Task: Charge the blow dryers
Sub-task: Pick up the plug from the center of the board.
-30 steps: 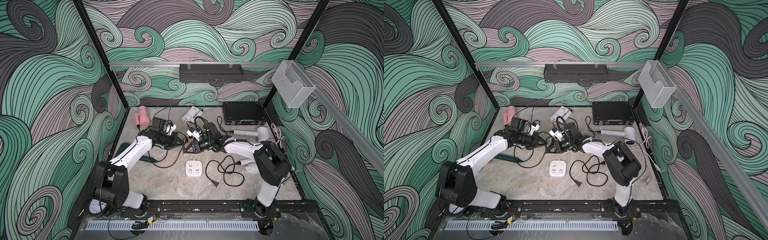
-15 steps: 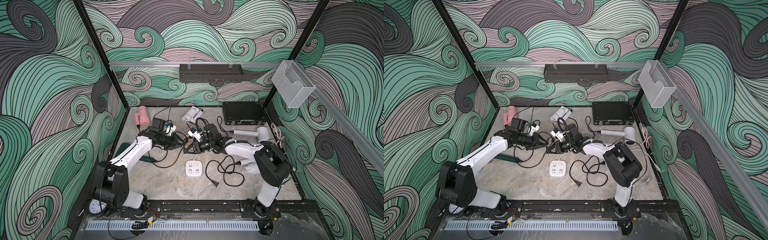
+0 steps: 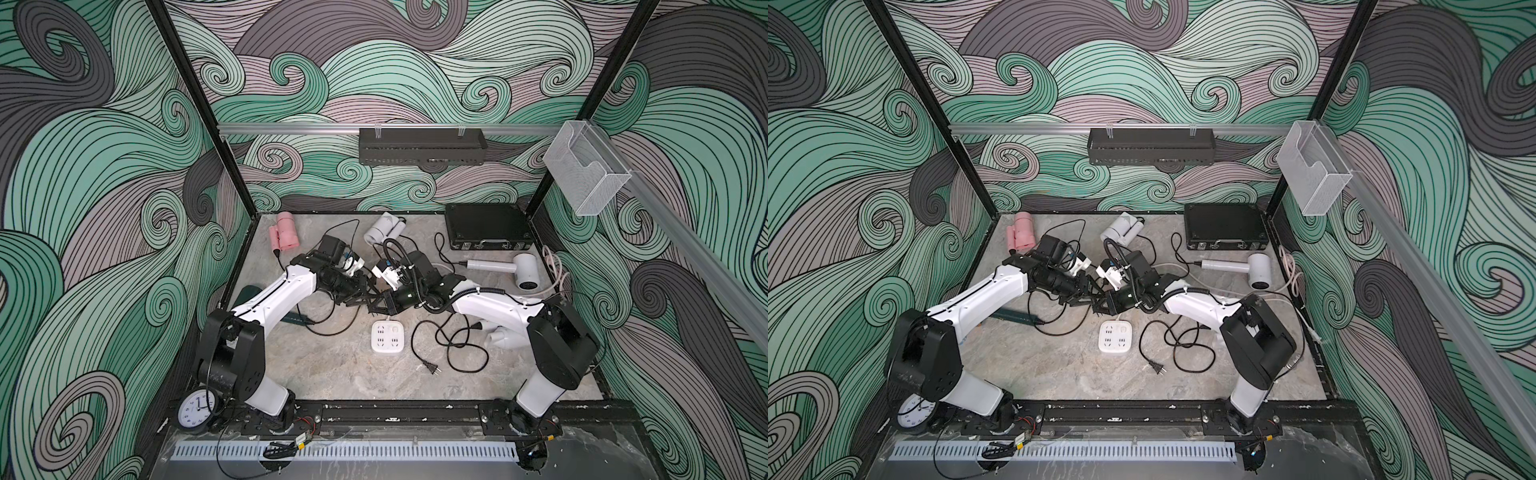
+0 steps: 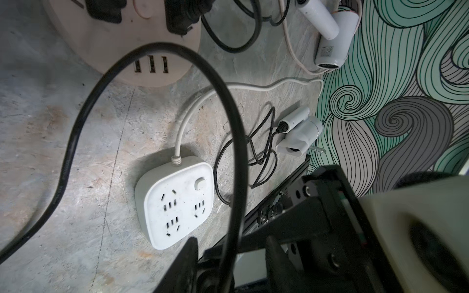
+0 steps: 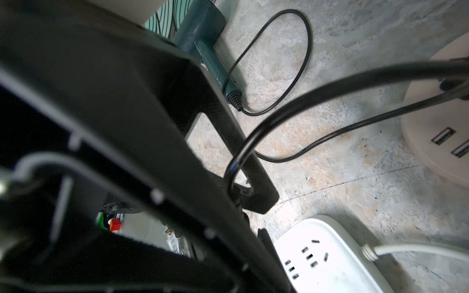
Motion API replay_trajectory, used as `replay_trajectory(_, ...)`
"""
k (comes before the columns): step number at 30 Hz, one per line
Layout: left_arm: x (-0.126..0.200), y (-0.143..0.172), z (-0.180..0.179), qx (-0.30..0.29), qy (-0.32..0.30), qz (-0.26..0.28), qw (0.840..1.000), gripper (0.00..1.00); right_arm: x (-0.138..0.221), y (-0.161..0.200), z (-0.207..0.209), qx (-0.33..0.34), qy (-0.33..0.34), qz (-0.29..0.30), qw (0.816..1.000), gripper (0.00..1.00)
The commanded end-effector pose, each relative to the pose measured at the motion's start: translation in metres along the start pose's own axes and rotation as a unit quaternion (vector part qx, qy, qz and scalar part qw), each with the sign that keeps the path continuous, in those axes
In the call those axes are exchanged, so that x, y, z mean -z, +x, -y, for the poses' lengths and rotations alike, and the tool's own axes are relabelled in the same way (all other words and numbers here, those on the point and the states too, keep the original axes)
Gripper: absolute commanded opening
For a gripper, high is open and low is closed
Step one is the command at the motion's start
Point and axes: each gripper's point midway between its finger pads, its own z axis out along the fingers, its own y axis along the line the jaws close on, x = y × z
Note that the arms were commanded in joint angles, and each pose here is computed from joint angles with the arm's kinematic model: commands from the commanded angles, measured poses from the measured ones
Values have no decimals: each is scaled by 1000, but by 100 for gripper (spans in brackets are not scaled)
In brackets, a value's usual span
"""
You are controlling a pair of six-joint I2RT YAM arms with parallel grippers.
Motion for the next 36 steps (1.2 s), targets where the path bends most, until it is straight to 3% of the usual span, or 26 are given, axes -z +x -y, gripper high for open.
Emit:
replay_trajectory(1,0,0,6,-11,-7,-6,1000,30,8,-7,-2,30,27,12,999,2)
replay_trajectory(4,-1,1,5,-5,-9,-11,1000,22,7,-4,4,32,46,5,998,2)
replay_trajectory(10,2,5,4,-4,-19,-13,1000,31,13,-3,2,82,98,14,992,1)
replay_trajectory(20,1,8,10,-3,-9,-27,1000,21,15,-9,10,88,136,18,987,1)
replay_trajectory(27,2,10,11,-8,-9,-30,999,33,13,-8,15,90,150,13,985,1)
replay_trajectory(36,-6,7,7,0,-9,-34,999,25,14,-11,12,100,151,23,983,1)
